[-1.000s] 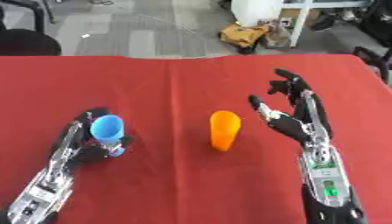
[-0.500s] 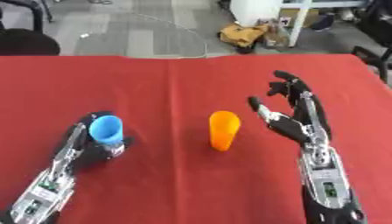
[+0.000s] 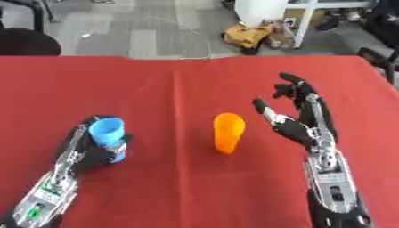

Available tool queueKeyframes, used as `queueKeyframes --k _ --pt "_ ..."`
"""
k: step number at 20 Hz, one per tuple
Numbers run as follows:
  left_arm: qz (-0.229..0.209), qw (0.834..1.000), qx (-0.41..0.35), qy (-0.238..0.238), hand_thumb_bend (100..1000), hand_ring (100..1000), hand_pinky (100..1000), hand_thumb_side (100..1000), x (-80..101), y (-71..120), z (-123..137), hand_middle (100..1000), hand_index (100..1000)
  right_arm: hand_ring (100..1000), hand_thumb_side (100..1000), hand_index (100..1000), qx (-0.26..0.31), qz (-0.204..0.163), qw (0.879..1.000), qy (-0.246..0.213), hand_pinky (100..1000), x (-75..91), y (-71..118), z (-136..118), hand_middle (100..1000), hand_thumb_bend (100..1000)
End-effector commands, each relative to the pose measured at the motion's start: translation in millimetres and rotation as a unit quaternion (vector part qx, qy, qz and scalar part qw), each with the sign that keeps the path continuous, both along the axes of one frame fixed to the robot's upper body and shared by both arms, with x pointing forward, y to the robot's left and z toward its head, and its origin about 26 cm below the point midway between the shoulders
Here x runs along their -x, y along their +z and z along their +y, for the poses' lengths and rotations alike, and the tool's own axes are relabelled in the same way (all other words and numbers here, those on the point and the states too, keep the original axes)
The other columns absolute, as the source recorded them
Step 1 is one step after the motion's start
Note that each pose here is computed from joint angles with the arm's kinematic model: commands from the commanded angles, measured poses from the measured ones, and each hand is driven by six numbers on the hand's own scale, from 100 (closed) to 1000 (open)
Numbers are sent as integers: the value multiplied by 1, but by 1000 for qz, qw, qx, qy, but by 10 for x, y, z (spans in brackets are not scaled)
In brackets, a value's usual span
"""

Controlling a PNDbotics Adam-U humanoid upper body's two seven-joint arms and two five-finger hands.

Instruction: Pour the contents of one cup into another cup.

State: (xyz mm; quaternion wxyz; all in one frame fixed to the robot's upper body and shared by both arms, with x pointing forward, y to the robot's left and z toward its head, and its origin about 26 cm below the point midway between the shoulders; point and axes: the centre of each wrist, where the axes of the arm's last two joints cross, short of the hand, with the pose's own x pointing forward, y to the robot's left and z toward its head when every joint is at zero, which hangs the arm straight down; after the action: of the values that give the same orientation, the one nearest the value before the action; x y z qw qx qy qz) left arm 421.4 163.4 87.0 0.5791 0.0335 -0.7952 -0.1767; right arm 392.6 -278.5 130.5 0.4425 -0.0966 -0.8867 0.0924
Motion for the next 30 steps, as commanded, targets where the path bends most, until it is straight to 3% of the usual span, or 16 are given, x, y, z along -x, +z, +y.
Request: queueKeyframes --k 1,2,4,11,21,30 --pt "-24 1000 16 0 215 423 422 100 -17 112 -24 426 672 796 277 835 2 -11 1000 1 896 -2 73 -25 486 538" --pt "-29 999 22 3 150 419 415 100 -14 125 -18 420 664 795 276 835 2 -10 1000 1 894 -1 67 -28 485 538" --pt "-50 998 37 11 134 419 414 100 12 174 4 420 661 795 274 835 2 -6 1000 0 892 -1 47 -35 484 543" --pt "-82 996 44 5 142 424 421 100 119 268 57 424 665 799 262 837 6 17 1000 -3 895 9 -76 -101 484 543" --pt "-133 988 54 -53 147 440 444 100 508 544 229 438 683 812 261 844 23 66 998 4 905 43 -387 -261 496 551" --pt "-137 986 54 -78 145 449 460 100 628 607 249 447 689 859 282 853 28 91 995 33 932 17 -551 -212 540 604"
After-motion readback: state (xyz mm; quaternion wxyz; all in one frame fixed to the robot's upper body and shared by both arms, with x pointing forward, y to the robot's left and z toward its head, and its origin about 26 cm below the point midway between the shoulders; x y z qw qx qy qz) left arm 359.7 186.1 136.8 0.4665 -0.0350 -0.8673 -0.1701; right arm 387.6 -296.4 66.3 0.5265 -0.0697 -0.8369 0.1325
